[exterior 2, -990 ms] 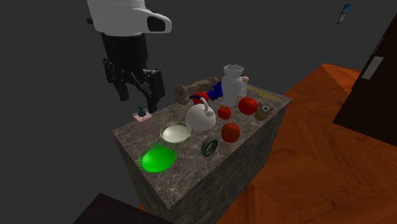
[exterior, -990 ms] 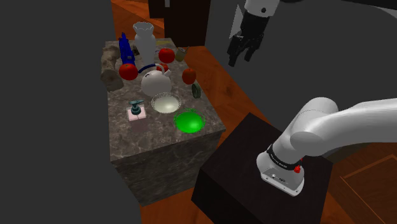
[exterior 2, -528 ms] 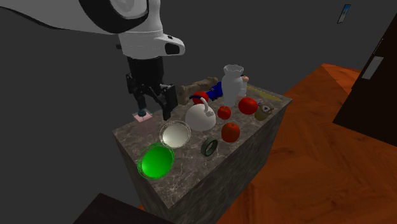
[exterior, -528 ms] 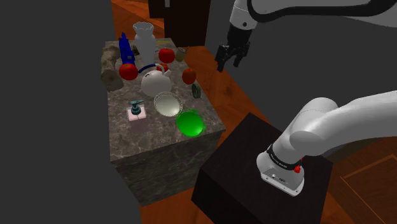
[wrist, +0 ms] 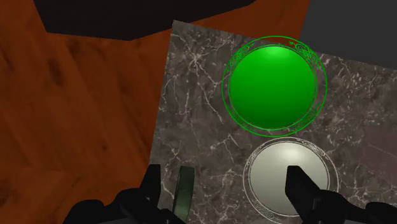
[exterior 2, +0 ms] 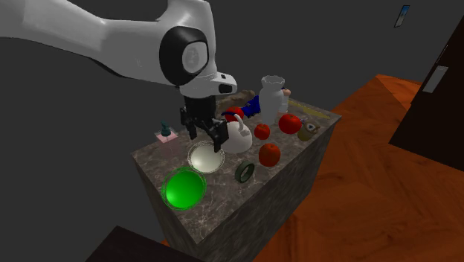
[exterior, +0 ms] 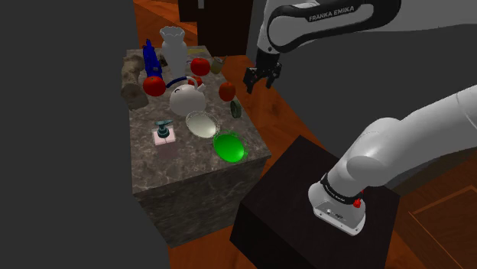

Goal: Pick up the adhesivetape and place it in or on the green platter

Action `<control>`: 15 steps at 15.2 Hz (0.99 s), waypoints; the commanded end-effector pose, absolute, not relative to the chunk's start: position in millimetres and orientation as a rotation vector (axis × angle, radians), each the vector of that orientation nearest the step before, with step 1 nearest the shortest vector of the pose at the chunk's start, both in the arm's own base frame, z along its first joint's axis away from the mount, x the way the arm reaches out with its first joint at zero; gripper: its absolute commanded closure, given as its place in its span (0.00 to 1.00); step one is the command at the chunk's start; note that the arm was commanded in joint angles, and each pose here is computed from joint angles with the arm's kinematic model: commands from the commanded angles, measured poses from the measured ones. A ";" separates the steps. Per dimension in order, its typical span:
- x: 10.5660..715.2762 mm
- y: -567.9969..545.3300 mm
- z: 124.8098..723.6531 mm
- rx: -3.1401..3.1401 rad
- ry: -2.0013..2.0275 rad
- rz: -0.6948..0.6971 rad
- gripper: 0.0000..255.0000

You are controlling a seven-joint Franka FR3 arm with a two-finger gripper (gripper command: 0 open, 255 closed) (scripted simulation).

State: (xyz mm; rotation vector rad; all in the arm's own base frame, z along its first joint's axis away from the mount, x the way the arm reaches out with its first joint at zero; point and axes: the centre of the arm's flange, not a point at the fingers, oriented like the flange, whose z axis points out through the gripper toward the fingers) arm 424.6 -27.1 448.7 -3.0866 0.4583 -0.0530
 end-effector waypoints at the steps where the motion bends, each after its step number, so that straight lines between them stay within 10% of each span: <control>1: 442.7 -30.3 429.7 -3.088 0.489 -0.063 0.00; 15: 554.0 -83.4 297.6 -3.092 0.707 -0.107 0.00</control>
